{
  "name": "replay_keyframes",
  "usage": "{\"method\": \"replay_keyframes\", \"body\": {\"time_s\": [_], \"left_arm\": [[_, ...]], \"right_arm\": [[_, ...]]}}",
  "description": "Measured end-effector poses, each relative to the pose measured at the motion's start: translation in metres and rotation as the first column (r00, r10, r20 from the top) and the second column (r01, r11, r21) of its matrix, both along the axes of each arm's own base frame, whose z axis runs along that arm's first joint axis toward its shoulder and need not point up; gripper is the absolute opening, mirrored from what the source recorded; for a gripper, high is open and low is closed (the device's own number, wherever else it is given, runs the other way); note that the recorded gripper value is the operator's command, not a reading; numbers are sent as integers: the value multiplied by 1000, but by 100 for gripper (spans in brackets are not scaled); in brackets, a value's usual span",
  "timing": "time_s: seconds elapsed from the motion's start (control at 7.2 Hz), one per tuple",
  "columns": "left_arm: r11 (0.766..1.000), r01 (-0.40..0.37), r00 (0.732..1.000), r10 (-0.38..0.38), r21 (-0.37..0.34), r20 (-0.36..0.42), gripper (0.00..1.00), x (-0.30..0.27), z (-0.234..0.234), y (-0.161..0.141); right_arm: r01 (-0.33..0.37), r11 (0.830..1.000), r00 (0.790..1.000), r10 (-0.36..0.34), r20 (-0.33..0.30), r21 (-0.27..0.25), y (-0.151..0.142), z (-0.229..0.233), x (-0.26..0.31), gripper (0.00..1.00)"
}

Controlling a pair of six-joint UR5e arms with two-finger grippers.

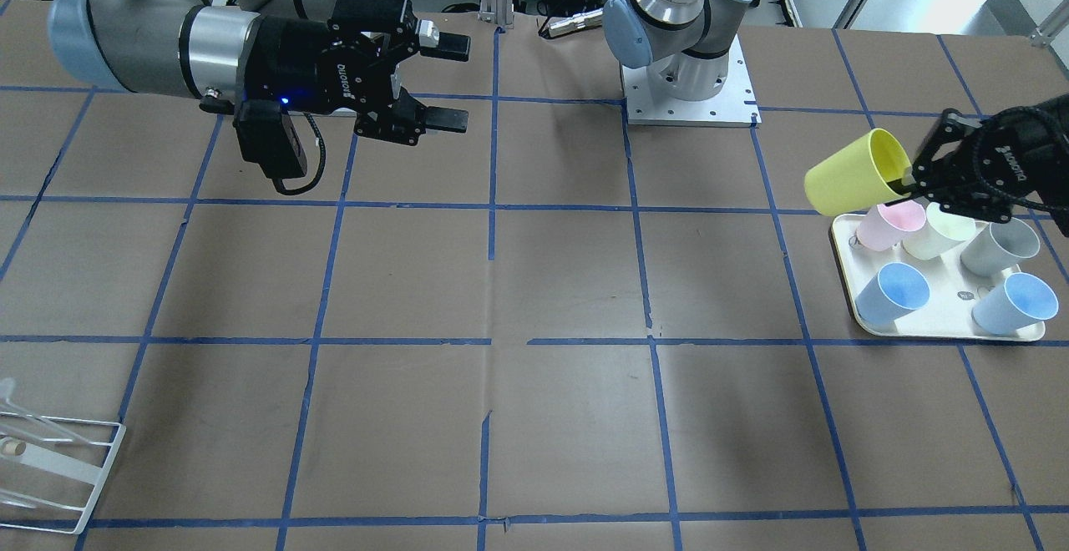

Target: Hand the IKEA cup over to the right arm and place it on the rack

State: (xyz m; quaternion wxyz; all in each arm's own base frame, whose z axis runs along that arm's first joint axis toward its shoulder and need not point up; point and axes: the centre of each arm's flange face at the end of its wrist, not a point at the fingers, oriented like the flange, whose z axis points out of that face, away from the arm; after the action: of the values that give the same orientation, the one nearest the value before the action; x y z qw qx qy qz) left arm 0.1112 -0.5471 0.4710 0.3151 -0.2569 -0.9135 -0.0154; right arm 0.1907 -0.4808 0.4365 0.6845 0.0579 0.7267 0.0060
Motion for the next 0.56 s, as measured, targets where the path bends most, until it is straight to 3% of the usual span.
{"method": "replay_keyframes", "body": {"time_s": [0.14, 0.28, 0.42, 0.56], "left_arm": [[996, -81, 990, 86, 40, -113, 0, -23, 0, 9], [986, -149, 963, 163, 82, -215, 0, -41, -5, 18], [971, -211, 920, 237, 116, -314, 0, -56, -12, 25], [949, -274, 855, 314, 154, -414, 0, -73, -19, 28]], "right_arm": [[3, 1000, 1000, -3, 12, 19, -5, -8, 0, 100], [4, 999, 1000, -5, 18, 37, -10, -17, -1, 100], [5, 999, 1000, -6, 21, 50, -14, -23, -1, 100], [5, 998, 1000, -6, 23, 58, -15, -26, -1, 100]]}}
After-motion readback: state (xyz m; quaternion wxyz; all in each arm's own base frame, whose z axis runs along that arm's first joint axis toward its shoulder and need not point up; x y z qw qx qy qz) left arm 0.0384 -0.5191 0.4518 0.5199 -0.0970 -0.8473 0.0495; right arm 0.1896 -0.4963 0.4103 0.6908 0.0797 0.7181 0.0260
